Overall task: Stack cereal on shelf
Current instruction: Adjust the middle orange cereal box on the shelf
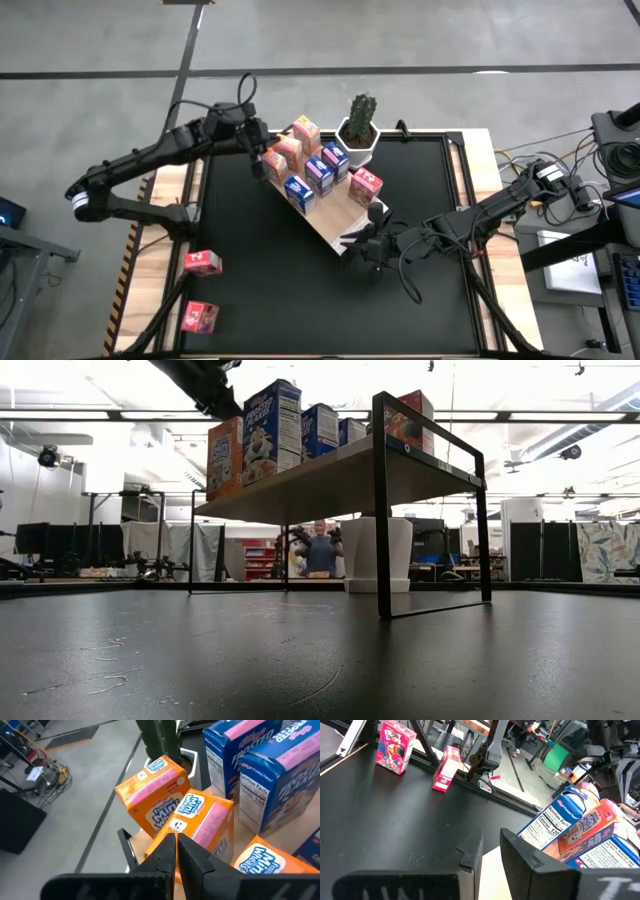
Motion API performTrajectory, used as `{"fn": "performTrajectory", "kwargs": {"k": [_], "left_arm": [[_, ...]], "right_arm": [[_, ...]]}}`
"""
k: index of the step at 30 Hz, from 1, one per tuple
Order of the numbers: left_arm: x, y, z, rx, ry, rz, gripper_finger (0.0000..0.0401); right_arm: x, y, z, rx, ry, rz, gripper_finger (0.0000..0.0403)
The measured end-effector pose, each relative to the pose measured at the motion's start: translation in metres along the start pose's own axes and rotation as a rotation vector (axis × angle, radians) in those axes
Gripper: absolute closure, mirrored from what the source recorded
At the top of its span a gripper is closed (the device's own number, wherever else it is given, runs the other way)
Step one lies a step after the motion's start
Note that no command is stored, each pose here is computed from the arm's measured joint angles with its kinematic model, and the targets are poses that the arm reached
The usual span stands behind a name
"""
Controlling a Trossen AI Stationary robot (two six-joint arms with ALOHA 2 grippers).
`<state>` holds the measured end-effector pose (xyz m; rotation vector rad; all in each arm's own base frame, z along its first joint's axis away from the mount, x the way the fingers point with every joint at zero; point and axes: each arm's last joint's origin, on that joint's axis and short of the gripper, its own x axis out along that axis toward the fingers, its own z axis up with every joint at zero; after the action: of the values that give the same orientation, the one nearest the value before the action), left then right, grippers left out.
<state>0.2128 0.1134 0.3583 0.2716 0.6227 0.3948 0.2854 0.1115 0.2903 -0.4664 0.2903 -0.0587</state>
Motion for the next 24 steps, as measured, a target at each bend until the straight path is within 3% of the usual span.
{"fn": "performTrajectory", "kwargs": {"k": [17, 24], "left_arm": [[0.016, 0.005, 0.002, 0.085, 0.037, 0.002, 0.0401], [0.002, 0.010, 0.012, 0.126, 0.052, -0.007, 0.0401]], "right_arm": [[0.001, -0.002, -0.001, -0.020, 0.004, -0.007, 0.0346], [0.001, -0.002, -0.001, -0.009, 0.003, -0.007, 0.0346]]}}
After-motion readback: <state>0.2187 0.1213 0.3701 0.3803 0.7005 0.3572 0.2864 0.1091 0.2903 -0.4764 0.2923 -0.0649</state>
